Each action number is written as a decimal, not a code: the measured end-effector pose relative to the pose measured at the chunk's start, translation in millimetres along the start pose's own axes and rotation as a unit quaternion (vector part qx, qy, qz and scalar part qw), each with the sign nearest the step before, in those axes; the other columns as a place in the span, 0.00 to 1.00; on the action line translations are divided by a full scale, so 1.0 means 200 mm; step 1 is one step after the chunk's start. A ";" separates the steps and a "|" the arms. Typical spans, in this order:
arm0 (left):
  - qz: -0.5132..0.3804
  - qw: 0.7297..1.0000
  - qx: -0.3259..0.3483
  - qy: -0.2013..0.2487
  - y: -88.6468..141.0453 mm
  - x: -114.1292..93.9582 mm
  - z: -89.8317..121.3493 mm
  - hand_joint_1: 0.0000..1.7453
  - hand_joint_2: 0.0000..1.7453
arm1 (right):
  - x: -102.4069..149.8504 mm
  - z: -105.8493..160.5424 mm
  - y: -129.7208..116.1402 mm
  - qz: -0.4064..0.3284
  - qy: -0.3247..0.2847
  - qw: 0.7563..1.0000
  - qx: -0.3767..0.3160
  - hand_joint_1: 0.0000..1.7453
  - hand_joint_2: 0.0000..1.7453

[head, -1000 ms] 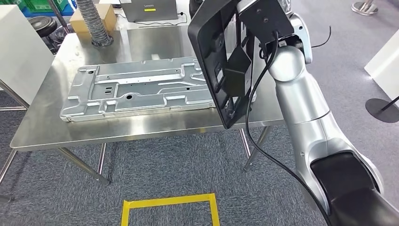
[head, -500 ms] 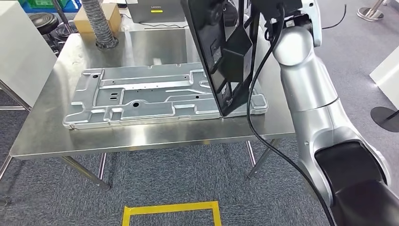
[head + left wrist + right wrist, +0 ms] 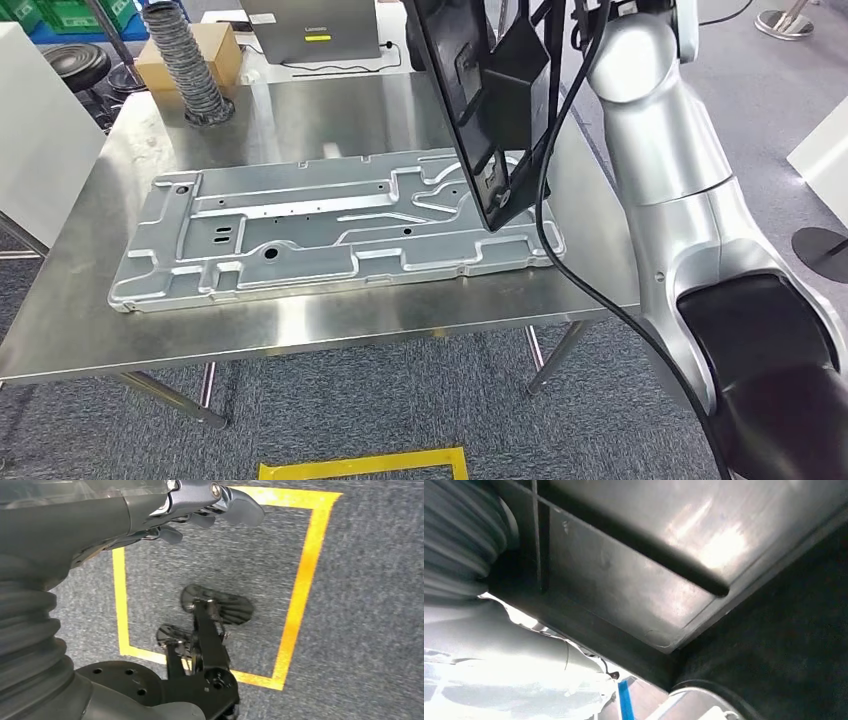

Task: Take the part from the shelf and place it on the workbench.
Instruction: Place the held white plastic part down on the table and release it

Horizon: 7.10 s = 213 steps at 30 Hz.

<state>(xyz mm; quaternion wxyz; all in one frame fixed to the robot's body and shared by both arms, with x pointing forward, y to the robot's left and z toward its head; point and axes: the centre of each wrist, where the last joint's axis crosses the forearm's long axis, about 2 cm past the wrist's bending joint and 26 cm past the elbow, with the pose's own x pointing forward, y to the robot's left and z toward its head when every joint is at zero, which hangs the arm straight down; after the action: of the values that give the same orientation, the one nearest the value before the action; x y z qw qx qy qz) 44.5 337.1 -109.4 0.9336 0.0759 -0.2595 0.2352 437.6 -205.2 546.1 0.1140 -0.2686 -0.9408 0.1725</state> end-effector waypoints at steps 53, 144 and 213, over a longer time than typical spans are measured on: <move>0.011 0.998 0.009 -0.066 -0.03 0.02 -0.01 0.00 0.00 | -0.22 0.22 0.21 -0.041 0.090 0.990 0.098 0.00 0.00; -0.001 0.996 -0.017 -0.089 -0.14 0.01 0.00 0.00 0.00 | -0.31 0.16 0.30 0.079 0.171 0.864 0.467 0.00 0.00; -0.018 0.996 -0.021 -0.089 -0.16 0.03 -0.01 0.00 0.00 | -0.26 0.22 0.40 0.153 0.194 0.728 0.640 0.00 0.00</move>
<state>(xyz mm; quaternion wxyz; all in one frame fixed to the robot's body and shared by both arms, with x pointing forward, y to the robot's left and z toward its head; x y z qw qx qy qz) 64.3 311.6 -108.3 0.9123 0.0812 -0.3447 0.2056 505.7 -181.2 469.0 0.4107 -0.3004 -0.5111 0.6928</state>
